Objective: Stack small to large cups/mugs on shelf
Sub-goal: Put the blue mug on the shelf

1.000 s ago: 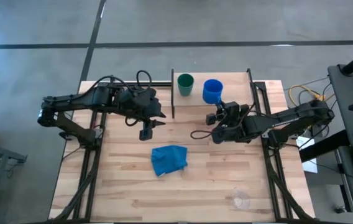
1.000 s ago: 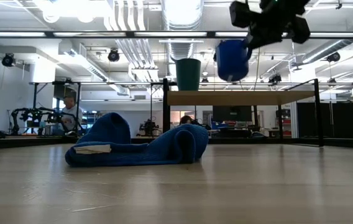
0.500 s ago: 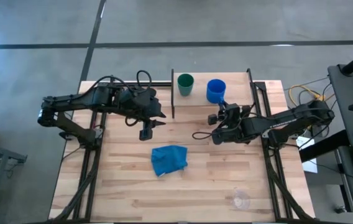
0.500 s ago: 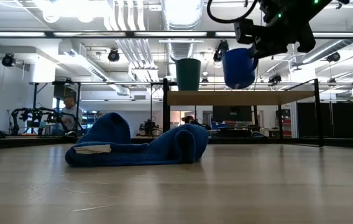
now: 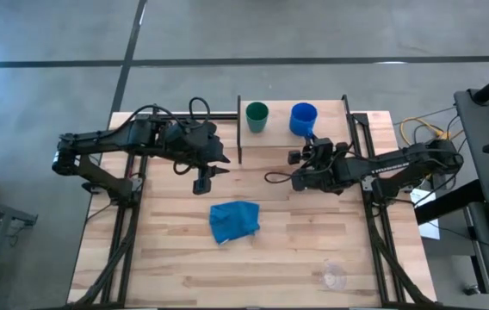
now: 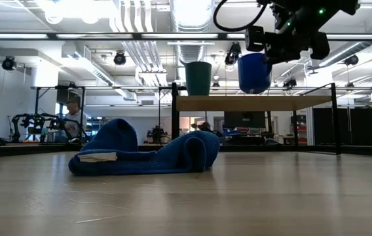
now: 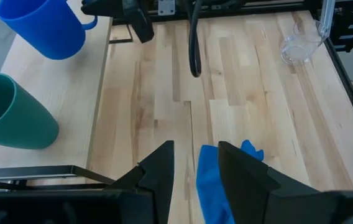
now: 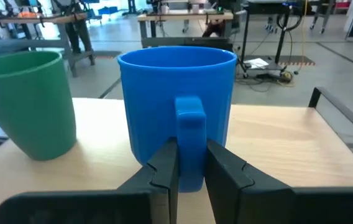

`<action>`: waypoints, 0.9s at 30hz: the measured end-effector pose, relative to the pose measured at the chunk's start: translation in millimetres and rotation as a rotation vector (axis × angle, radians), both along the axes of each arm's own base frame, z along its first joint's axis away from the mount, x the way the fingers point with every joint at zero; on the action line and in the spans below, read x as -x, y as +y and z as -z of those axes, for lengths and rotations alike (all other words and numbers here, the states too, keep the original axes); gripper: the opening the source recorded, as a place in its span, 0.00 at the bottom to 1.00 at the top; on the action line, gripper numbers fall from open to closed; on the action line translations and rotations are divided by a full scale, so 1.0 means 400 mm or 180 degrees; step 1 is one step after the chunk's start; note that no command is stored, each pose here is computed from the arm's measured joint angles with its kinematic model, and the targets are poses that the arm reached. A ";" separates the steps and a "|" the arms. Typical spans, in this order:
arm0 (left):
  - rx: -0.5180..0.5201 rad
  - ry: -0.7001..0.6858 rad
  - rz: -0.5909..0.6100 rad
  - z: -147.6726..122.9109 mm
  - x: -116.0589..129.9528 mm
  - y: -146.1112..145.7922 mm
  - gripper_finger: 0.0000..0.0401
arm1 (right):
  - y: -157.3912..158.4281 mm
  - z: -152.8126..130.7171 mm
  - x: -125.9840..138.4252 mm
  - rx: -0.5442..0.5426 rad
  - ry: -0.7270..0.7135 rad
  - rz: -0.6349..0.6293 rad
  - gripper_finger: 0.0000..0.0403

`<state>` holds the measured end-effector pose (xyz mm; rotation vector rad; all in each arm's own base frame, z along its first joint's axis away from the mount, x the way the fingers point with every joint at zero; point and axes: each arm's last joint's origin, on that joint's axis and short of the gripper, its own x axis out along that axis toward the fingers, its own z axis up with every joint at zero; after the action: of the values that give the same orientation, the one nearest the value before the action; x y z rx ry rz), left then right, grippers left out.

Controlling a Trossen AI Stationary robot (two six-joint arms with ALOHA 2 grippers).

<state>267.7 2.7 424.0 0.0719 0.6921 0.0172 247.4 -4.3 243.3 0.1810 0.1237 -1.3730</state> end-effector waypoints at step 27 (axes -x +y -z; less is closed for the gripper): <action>-0.0003 0.0084 0.0006 0.024 -0.006 0.000 0.28 | -0.035 0.030 -0.014 -0.0033 0.0219 -0.0039 0.13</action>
<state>270.2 2.6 414.6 0.0739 0.7185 0.0149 253.2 -18.3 231.3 0.1415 0.1891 -1.3670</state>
